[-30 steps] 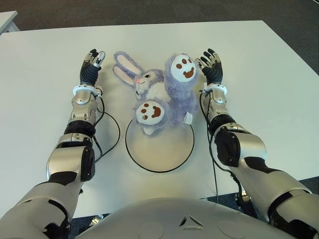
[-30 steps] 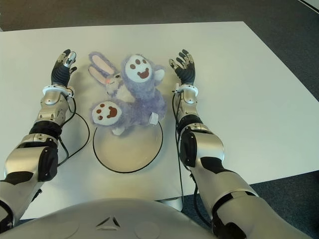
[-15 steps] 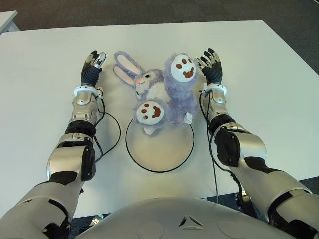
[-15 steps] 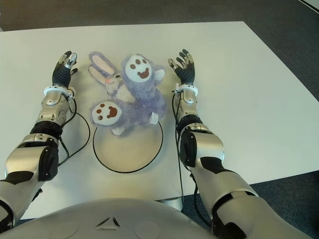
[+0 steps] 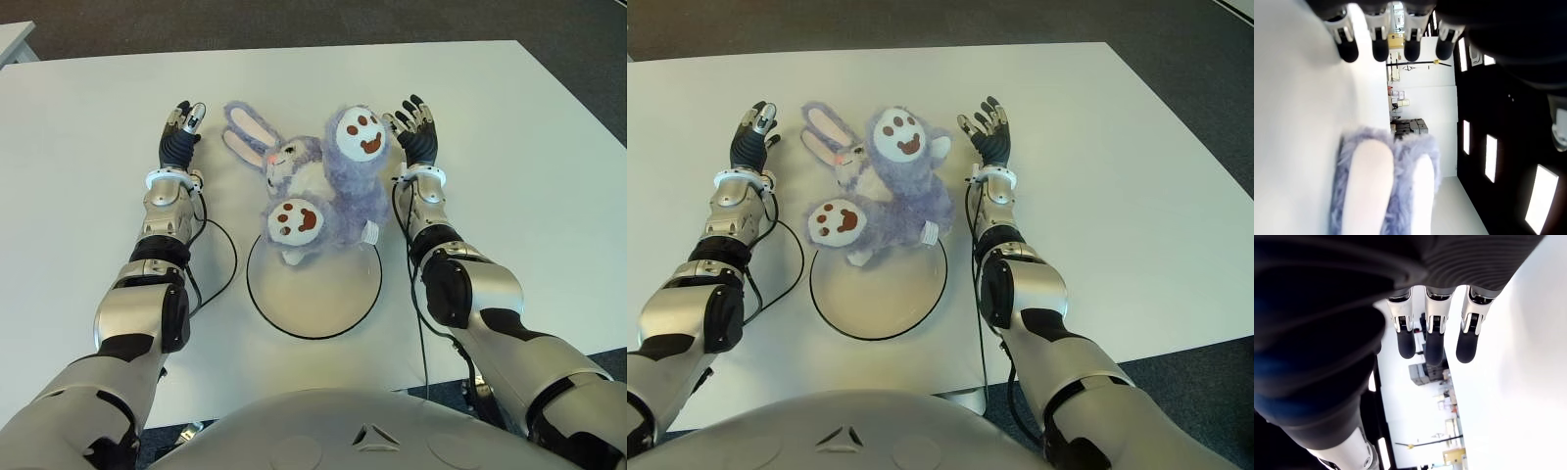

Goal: Put the doll into the plate.

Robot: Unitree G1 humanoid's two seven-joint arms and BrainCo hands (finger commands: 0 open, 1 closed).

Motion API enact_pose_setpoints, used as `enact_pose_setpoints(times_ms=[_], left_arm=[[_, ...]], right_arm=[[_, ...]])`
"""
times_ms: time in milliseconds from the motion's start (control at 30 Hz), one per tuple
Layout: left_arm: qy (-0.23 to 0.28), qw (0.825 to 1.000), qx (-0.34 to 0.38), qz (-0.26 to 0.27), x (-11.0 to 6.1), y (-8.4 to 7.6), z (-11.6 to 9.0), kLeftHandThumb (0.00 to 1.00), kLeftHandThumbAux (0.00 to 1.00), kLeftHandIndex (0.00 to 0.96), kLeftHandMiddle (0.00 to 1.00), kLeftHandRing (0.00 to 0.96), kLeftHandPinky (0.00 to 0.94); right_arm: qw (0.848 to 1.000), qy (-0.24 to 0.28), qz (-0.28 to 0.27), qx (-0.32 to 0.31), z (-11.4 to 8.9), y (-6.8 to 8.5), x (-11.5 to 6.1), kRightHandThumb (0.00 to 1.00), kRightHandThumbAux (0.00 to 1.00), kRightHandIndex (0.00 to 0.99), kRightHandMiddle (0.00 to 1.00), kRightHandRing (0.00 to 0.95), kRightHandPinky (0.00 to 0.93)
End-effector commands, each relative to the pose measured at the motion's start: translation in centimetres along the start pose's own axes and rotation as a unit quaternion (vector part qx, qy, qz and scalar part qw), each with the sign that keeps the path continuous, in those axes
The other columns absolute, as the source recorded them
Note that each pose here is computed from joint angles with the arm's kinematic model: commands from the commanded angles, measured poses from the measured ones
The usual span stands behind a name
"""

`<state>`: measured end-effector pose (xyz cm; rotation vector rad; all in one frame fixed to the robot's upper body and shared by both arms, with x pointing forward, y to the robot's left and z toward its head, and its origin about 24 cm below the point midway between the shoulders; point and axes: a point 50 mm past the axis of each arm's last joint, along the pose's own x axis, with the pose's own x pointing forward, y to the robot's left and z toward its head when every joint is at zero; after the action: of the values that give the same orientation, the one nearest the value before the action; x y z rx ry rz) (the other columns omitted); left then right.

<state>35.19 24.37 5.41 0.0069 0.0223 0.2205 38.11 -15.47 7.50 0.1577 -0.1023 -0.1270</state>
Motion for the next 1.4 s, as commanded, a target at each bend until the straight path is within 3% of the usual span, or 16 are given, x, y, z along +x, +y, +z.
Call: enact_pose_setpoints(times_ms=[33,567,1400], left_arm=[[0.024,1.0,-0.01,0.002,-0.4,-0.3,-1.1,0.0,0.384,0.0,0.036,0.002,0.0],[0.037,0.999,-0.014,0.004,-0.6,-0.3,-1.9,0.0,0.385,0.0,0.042,0.002,0.0],[0.037,0.999,-0.031,0.012,-1.2,-0.3,-2.7,0.0,0.375,0.0,0.05,0.018,0.0]], right_arm=[[1.0,0.01,-0.006,0.005,-0.4,0.1,-0.2,0.18,0.858,0.091,0.109,0.124,0.162],[0.999,0.037,0.005,-0.011,-0.7,-0.2,0.0,0.001,0.794,0.024,0.058,0.07,0.088],[0.995,0.091,0.041,0.007,-1.7,-0.4,-0.1,0.0,0.578,0.001,0.016,0.009,0.001]])
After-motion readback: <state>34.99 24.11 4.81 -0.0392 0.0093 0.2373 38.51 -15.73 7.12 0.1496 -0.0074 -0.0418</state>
